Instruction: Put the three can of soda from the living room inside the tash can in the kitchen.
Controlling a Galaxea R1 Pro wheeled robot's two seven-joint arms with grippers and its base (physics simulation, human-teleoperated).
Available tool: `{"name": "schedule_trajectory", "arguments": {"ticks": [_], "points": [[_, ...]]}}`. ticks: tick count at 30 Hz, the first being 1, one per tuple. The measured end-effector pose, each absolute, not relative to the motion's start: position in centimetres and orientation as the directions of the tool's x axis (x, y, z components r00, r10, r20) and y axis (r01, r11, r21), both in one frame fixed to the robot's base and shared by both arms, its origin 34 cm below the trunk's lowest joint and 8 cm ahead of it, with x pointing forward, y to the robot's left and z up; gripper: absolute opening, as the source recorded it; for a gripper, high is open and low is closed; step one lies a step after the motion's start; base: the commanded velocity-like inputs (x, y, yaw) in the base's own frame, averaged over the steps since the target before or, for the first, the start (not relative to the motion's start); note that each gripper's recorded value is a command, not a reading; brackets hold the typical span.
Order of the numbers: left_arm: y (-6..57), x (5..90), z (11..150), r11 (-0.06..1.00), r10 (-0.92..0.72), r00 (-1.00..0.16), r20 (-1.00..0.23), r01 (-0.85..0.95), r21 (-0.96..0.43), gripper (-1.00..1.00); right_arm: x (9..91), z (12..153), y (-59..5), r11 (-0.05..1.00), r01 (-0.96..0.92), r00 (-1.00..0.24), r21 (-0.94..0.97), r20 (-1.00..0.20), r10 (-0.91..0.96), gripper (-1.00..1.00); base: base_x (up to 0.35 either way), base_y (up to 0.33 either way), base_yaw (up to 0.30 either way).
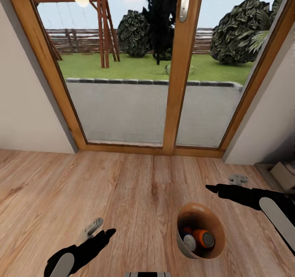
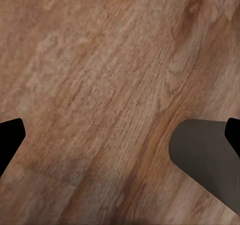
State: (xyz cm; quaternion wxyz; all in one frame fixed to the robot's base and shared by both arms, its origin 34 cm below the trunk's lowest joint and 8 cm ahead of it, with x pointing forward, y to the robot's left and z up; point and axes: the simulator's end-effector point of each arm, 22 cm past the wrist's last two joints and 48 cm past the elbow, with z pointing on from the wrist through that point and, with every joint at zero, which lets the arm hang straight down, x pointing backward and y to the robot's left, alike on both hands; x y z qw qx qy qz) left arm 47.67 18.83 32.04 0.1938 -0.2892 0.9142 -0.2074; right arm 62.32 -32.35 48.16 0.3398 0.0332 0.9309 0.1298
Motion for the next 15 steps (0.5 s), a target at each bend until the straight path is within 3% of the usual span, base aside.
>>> {"name": "schedule_trajectory", "arguments": {"ticks": [7,15], "points": [[19.8,48.4,32.9,0.76,-0.61,-0.737,-0.291,-0.441,-0.477,1.0,62.3,50.8,-32.1,0.94,-0.078,-0.594,0.332,-0.773,0.224,1.0,0.0,0.0,0.0],[20.8,52.2,36.2,0.766,-0.609,-0.702,-0.371,-0.399,-0.503,1.0,62.5,55.7,-34.3,0.96,-0.181,-0.389,0.216,-0.912,0.132,1.0,0.0,0.0,0.0]]}}
